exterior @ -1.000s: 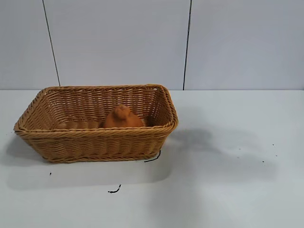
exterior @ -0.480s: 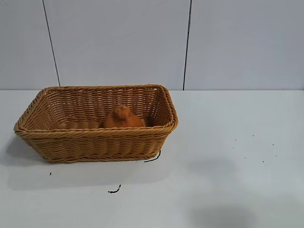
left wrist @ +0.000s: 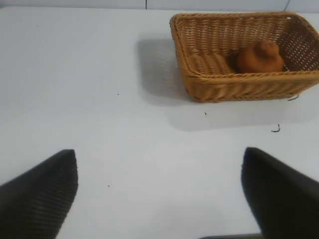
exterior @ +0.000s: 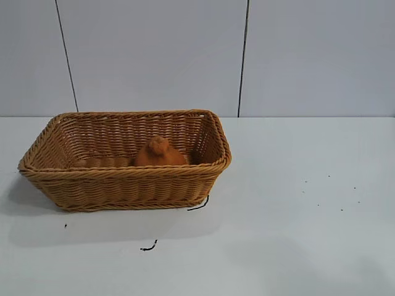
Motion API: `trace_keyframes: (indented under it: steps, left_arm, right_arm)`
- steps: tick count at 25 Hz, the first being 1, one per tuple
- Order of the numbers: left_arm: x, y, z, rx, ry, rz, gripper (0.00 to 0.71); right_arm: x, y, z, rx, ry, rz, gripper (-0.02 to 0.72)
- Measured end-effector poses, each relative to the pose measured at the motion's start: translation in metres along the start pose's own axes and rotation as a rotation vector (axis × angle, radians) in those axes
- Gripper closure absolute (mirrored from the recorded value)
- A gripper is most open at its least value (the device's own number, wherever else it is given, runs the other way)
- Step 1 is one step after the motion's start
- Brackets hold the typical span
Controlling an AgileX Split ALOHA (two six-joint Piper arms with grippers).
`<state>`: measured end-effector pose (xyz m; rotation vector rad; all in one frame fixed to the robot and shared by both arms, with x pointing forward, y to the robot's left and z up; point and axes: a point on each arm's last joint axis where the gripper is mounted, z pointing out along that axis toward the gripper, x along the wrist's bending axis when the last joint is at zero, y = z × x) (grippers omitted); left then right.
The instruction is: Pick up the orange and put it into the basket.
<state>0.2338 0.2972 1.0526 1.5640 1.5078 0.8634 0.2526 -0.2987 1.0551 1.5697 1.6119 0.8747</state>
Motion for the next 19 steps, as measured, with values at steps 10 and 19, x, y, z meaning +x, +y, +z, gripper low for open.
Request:
trace_keyframes:
  steps: [10,19]
  left_arm:
    - [0.0,0.0,0.0,0.0,0.0,0.0,0.071]
    - [0.0,0.0,0.0,0.0,0.0,0.0,0.071]
  right_arm:
    - [0.0,-0.009,-0.015,-0.112,-0.004,0.002,0.135]
    - [0.0,-0.009,-0.015,-0.112,-0.004,0.002,0.135]
